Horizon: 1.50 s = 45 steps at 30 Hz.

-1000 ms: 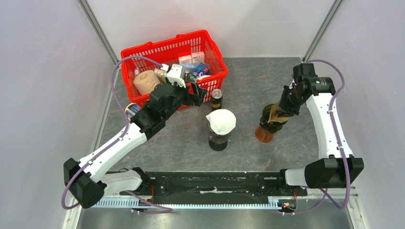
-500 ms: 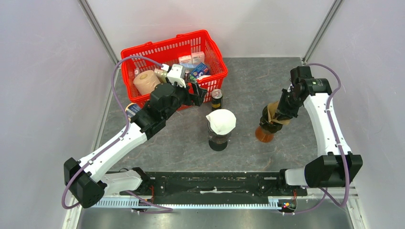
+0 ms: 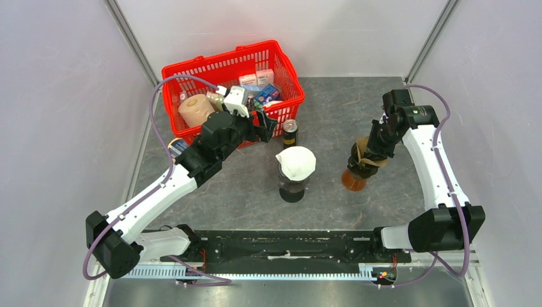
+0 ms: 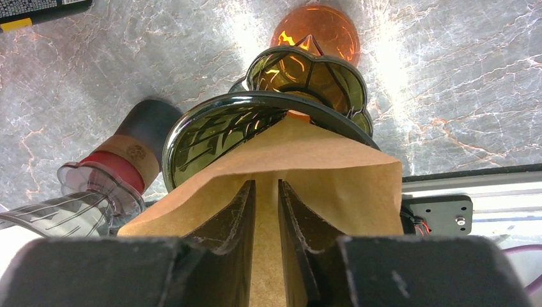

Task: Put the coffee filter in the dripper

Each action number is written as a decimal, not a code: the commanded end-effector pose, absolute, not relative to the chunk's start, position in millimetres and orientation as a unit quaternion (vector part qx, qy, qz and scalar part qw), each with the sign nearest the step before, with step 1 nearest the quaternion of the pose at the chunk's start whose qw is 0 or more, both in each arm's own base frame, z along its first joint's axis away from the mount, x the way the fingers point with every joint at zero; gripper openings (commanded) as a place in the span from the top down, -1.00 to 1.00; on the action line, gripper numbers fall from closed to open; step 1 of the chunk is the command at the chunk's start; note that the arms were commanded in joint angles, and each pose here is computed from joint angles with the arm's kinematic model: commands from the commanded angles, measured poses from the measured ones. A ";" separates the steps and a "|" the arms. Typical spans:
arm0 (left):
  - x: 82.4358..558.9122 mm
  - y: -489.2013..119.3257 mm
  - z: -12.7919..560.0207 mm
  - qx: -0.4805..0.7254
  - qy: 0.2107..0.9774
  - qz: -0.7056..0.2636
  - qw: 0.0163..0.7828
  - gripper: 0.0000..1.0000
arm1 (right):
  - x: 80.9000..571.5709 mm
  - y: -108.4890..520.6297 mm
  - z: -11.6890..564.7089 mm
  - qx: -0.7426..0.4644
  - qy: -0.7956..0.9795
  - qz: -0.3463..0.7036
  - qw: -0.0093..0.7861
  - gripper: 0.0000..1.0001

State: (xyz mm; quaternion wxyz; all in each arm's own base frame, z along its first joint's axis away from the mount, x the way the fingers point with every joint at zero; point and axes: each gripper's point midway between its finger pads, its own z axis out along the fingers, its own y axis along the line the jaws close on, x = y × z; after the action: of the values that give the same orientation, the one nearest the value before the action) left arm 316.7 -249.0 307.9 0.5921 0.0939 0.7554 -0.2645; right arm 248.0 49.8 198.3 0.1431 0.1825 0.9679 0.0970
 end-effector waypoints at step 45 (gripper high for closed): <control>323.7 -245.7 324.2 0.073 0.740 -0.267 0.612 -0.79 | 244.5 52.1 204.0 0.154 0.976 0.056 0.146 0.03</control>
State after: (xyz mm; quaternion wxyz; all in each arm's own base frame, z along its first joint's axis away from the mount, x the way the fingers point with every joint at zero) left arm 317.8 -247.6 307.7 0.5937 0.0908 0.7558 -0.2608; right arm 241.6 45.0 186.8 0.1231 0.1608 0.9787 0.0323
